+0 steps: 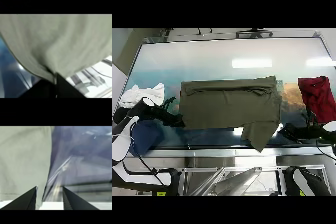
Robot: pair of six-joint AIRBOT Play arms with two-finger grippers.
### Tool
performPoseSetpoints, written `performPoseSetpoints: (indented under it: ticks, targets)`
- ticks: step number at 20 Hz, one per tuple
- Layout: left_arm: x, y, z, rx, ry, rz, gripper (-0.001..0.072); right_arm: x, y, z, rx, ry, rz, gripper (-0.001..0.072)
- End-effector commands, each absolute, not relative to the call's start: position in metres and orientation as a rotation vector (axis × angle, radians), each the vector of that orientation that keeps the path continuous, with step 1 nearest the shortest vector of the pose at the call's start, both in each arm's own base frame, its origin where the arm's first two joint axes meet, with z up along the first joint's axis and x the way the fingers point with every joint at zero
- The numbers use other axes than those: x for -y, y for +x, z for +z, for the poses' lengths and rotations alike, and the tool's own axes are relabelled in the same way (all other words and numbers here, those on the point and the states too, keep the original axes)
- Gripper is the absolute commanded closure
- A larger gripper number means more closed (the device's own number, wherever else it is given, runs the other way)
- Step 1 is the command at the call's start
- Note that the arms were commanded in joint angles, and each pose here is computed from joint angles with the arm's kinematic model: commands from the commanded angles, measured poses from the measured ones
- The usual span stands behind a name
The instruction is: Fold the shirts.
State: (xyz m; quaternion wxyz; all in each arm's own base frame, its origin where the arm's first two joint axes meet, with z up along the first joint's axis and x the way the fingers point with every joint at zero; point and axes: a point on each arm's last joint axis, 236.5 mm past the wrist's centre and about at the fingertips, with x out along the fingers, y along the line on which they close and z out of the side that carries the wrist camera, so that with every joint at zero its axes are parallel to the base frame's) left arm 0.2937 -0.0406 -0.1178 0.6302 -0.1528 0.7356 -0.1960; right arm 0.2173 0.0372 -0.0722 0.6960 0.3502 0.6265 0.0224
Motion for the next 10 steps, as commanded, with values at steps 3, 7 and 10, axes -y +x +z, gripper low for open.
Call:
performPoseSetpoints:
  ticks: [3,7,10]
  targets:
    - [0.046,0.329,-0.096,-1.576,-0.374,-0.466,0.0690,-0.054,0.228,-0.098,-1.331,0.858,0.078,0.0346]
    - [0.045,0.337,-0.088,-1.559,-0.366,-0.468,0.0690,-0.079,0.247,-0.116,-1.324,0.886,0.156,0.0347]
    - [0.046,0.334,-0.088,-1.568,-0.367,-0.473,0.0691,-0.109,0.254,-0.121,-1.323,0.932,0.257,0.0354]
